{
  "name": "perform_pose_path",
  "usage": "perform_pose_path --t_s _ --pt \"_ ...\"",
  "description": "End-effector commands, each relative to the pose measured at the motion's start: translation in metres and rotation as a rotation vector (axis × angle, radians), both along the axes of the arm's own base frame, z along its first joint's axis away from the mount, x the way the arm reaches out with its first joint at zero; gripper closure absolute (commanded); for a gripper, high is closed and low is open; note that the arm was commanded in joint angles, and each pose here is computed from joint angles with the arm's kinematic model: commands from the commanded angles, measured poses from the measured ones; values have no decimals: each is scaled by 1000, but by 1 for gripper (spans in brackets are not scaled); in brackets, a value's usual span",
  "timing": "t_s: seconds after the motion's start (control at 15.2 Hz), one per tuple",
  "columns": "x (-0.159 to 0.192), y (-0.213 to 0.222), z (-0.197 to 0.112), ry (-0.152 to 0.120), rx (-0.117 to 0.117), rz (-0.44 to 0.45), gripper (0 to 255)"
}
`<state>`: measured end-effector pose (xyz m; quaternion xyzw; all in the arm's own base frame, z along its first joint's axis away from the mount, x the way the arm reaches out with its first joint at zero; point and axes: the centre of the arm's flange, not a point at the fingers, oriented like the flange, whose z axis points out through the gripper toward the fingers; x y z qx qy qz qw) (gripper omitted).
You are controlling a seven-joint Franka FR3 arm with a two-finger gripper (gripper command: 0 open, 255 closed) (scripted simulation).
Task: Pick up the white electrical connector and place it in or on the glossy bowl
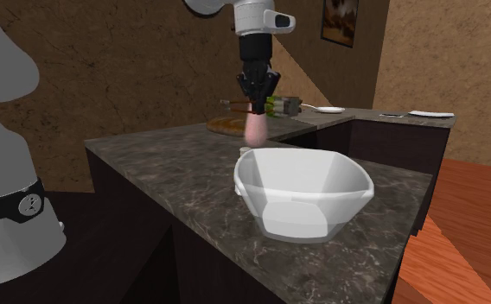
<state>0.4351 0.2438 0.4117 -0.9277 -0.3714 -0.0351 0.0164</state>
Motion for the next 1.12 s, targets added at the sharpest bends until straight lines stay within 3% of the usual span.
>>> perform_pose_path --t_s 0.0,0.13,1.06 --pt "0 0 10 0 0 0 255" --pt "0 0 19 0 0 0 255" --pt "56 -180 22 0 0 0 255"
